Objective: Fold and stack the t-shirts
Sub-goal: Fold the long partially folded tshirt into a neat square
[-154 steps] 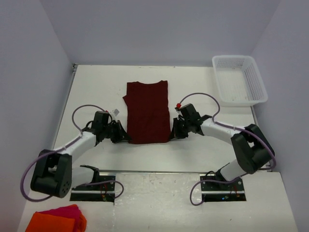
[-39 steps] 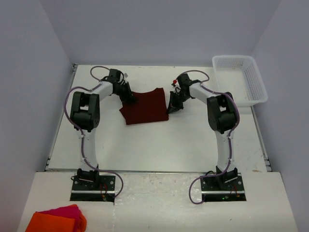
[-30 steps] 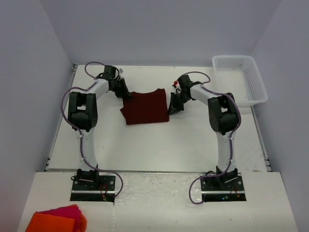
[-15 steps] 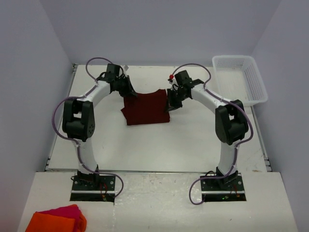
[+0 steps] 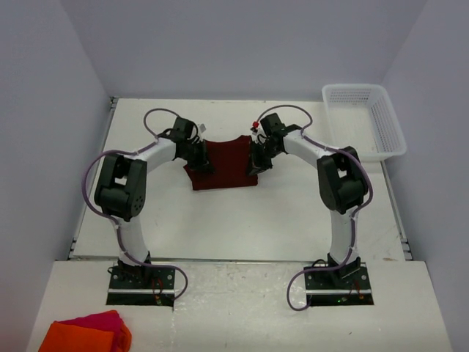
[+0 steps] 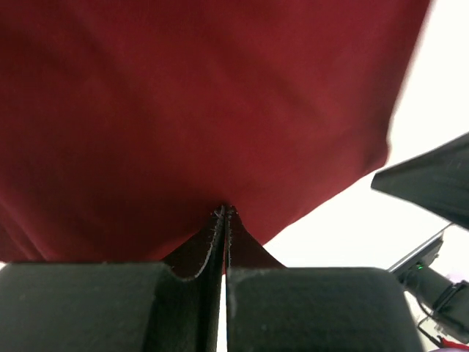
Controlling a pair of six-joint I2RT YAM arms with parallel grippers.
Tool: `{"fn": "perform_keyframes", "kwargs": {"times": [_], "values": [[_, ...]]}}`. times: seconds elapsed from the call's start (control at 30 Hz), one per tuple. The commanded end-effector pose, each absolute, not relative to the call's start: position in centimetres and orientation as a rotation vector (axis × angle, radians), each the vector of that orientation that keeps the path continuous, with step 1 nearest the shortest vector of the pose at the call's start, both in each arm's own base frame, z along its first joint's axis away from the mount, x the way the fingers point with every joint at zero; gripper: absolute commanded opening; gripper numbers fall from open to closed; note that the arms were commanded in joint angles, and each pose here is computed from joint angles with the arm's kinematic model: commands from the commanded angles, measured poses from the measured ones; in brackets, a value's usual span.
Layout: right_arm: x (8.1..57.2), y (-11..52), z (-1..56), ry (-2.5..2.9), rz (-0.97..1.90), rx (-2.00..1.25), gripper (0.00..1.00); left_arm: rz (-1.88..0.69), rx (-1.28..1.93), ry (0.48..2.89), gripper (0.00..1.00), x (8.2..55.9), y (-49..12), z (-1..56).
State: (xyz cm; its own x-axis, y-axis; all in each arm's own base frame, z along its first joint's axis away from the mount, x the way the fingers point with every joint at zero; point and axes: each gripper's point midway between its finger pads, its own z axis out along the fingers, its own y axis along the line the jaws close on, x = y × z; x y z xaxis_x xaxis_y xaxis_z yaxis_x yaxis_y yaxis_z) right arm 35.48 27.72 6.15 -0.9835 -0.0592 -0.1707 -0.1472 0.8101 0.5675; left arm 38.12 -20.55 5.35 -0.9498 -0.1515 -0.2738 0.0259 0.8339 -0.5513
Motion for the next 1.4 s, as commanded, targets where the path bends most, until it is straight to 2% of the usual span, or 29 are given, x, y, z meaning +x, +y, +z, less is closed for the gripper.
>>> {"fn": "perform_keyframes", "kwargs": {"times": [0.0, 0.1, 0.23, 0.6, 0.9, 1.07, 1.1, 1.13, 1.17, 1.2, 1.3, 1.37], "values": [[35.8, 28.2, 5.3, 2.877, 0.931, -0.129, 0.00, -0.747, -0.123, 2.744, 0.00, 36.8, -19.5, 4.6], [35.4, 27.9, 4.2, 2.914, 0.906, -0.096, 0.00, -0.584, -0.176, 2.809, 0.00, 35.4, -17.3, 3.0], [34.7, 27.2, 2.9, 2.951, 0.869, -0.064, 0.00, -0.496, -0.224, 2.854, 0.00, 33.7, -15.8, 2.0], [30.8, 25.1, -0.1, 3.014, 0.814, 0.010, 0.00, -0.488, -0.224, 2.874, 0.00, 32.3, -15.5, 2.1], [28.5, 24.6, 6.6, 2.845, 0.822, -0.094, 0.00, -0.525, -0.214, 2.842, 0.00, 30.2, -15.5, 3.5], [28.2, 25.0, 11.9, 2.728, 0.856, -0.202, 0.00, -0.567, -0.170, 2.694, 0.00, 30.6, -15.8, 8.5], [28.6, 25.5, 13.0, 2.698, 0.881, -0.228, 0.00, -0.546, -0.160, 2.671, 0.03, 30.9, -15.5, 9.5], [29.0, 25.7, 13.4, 2.683, 0.888, -0.245, 0.00, -0.542, -0.148, 2.629, 0.20, 31.2, -15.3, 10.8], [29.4, 25.9, 13.0, 2.691, 0.880, -0.271, 0.02, -0.482, -0.163, 2.608, 0.33, 31.7, -14.6, 11.2], [30.3, 26.6, 14.1, 2.668, 0.896, -0.294, 0.03, -0.447, -0.171, 2.583, 0.39, 32.4, -14.1, 12.3], [32.6, 27.7, 13.4, 2.710, 0.885, -0.308, 0.00, -0.381, -0.192, 2.575, 0.40, 33.6, -13.0, 13.5], [33.5, 28.6, 13.1, 2.718, 0.915, -0.318, 0.00, -0.431, -0.192, 2.623, 0.36, 33.7, -13.4, 12.7]]}}
